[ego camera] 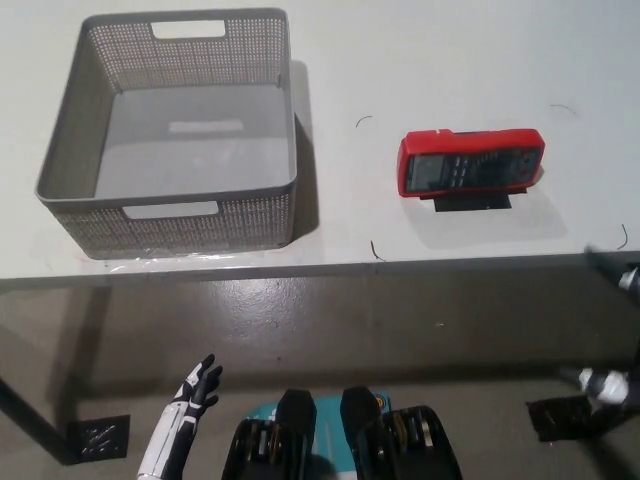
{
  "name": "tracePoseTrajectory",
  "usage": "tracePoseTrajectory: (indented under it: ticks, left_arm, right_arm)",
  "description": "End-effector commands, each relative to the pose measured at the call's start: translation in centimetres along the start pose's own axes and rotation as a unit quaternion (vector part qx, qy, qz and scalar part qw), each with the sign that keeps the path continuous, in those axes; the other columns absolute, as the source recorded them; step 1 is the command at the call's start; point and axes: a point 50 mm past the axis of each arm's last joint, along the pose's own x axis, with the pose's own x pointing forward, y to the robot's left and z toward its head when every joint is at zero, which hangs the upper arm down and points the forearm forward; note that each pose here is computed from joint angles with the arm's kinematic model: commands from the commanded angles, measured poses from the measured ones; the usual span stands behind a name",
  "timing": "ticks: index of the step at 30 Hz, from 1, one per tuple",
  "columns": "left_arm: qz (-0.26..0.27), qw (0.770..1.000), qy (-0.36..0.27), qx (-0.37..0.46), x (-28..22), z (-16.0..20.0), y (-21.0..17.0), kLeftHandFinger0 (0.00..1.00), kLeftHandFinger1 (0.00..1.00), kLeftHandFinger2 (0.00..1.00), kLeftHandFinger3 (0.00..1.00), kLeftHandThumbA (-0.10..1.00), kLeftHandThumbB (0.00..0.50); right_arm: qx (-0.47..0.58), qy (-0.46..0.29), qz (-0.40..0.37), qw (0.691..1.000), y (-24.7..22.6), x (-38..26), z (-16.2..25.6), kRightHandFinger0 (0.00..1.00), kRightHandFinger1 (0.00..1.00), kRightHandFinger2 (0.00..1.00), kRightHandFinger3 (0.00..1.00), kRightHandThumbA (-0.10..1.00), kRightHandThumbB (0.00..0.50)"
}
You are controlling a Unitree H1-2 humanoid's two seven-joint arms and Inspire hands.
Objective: Use the right hand to pick up a multimeter on the right side and put it into a container on the left side
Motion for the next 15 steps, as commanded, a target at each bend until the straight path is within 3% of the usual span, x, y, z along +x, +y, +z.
tracePoseTrajectory:
  ticks: [1,9,15]
  left_arm:
    - [0.0,0.999,-0.043,0.014,0.1,0.9,0.4,1.0,1.0,1.0,1.0,1.0,0.375]
    - [0.002,0.999,-0.038,0.007,-0.2,0.6,0.4,1.0,1.0,1.0,1.0,1.0,0.396]
    - [-0.003,0.999,-0.045,0.006,-0.2,0.6,0.3,1.0,1.0,1.0,1.0,1.0,0.386]
  right_arm:
    - [-0.199,0.024,-0.029,0.979,-10.3,4.0,8.2,1.0,1.0,1.0,1.0,1.0,0.488]
    - [-0.238,0.049,0.03,0.97,-16.4,16.6,9.9,1.0,1.0,1.0,1.0,1.0,0.5]
    - [-0.258,0.097,0.073,0.959,-17.5,24.5,10.4,1.0,1.0,1.0,1.0,1.0,0.5]
